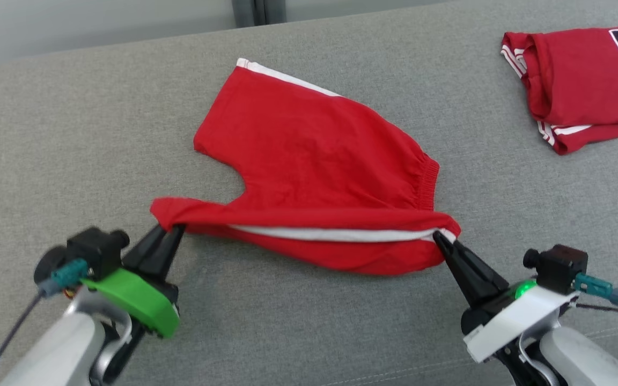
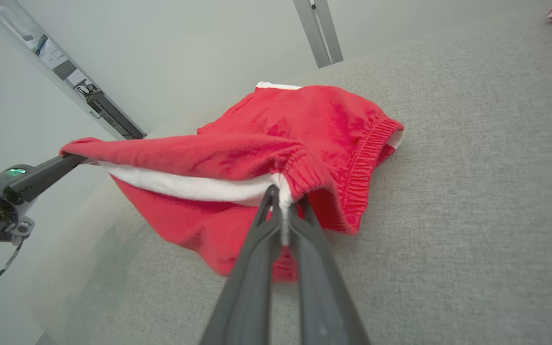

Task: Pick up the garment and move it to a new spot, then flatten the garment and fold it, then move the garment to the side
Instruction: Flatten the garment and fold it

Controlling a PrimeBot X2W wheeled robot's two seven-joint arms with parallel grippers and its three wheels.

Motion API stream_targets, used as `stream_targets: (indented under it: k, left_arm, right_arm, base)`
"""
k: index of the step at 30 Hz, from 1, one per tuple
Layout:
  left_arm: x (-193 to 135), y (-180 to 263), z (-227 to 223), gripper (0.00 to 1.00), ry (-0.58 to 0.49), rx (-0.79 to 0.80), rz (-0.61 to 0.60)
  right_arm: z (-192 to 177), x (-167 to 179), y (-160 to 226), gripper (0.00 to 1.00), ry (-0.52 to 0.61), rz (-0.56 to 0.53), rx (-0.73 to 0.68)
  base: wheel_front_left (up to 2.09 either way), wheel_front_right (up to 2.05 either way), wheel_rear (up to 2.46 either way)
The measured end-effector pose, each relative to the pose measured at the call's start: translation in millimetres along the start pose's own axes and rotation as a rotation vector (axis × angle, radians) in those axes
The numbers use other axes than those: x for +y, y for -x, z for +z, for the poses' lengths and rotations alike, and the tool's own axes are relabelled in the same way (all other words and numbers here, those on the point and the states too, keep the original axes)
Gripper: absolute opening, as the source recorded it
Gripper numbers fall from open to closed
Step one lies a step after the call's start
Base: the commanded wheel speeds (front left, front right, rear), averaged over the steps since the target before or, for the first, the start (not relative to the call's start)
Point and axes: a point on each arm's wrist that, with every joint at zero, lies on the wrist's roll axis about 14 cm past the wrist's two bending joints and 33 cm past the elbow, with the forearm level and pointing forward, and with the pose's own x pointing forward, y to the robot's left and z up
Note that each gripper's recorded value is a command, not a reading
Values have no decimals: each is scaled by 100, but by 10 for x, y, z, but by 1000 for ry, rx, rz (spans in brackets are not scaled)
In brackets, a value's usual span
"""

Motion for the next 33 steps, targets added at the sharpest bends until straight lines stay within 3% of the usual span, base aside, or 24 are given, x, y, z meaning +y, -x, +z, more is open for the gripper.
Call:
stream_targets:
  k: [4,10,18,25,26,27,28,33]
  left_arm:
    - [148,-411,326,0,-131,11,-56]
    - [312,-1037,566,0,-225,81,-98]
    - [353,-1723,391,0,-328,217,-175]
    - [376,-2127,65,0,-333,278,-202]
    - [367,-2152,2,0,-334,291,-207]
    - [366,-2184,-50,39,-326,292,-210]
    - [382,-2212,-97,100,-330,296,-209]
    - [426,-2253,-107,100,-314,267,-199]
  right_arm:
    - [207,-117,-260,0,23,-15,-57]
    - [382,-288,-635,0,28,-50,-120]
    - [408,-560,-940,0,52,-113,-136]
    - [300,-746,-975,0,66,-173,-111]
    - [282,-767,-965,22,66,-181,-107]
    - [257,-791,-952,100,65,-190,-100]
    - [242,-813,-940,100,63,-198,-97]
    - [359,-826,-899,100,123,-200,-123]
  base:
    - [0,0,0]
    - [0,0,0]
    - [0,0,0]
    - [0,0,0]
    - [0,0,0]
    - [0,0,0]
    - [0,0,0]
    - [0,0,0]
